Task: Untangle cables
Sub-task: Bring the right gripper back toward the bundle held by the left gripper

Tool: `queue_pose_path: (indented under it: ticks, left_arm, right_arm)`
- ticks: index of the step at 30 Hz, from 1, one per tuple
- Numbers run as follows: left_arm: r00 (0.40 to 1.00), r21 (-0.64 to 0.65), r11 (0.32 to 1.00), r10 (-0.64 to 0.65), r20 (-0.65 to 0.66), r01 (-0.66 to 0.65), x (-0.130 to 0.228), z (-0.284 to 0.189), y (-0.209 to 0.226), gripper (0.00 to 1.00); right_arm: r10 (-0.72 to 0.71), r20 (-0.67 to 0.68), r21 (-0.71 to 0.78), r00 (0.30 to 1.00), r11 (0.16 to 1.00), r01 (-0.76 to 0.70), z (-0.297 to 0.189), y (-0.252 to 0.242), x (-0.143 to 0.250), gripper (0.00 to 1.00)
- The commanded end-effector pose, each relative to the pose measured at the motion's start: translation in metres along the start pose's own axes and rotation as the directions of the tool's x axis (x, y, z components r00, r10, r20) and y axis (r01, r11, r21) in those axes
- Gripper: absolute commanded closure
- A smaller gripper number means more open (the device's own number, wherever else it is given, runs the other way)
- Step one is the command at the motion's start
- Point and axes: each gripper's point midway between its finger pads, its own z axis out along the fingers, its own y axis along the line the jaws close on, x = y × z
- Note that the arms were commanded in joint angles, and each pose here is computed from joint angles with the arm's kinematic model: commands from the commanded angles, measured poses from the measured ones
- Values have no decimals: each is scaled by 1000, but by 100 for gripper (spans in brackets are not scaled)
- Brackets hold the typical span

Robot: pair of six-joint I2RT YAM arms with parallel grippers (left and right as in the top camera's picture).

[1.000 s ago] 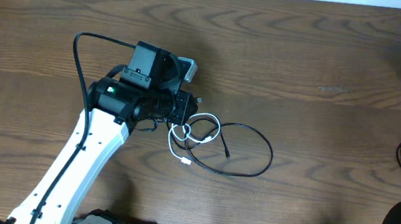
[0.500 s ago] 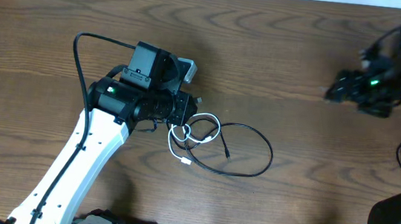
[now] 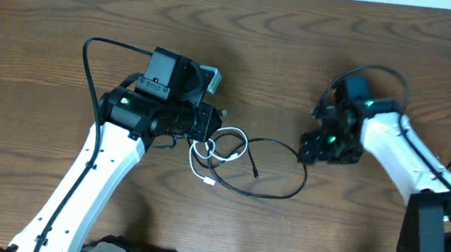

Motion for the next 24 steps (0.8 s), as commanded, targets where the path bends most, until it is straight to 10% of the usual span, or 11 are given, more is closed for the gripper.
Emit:
queue_pose_path:
  ticks: [1, 15, 24]
  left_arm:
    - [1000, -10, 1000, -7, -4, 7, 2, 1, 2, 72]
    - [1000, -10, 1000, -8, -4, 8, 2, 1, 2, 72]
    - [1000, -10, 1000, -8, -4, 8, 2, 1, 2, 72]
  right_arm:
    - [-19, -25, -14, 1000, 1000, 19, 18, 5, 15, 25]
    - [-55, 31, -376, 998, 924, 62, 45, 56, 31, 34]
    - [-56, 39, -376, 998, 924, 67, 45, 56, 29, 76]
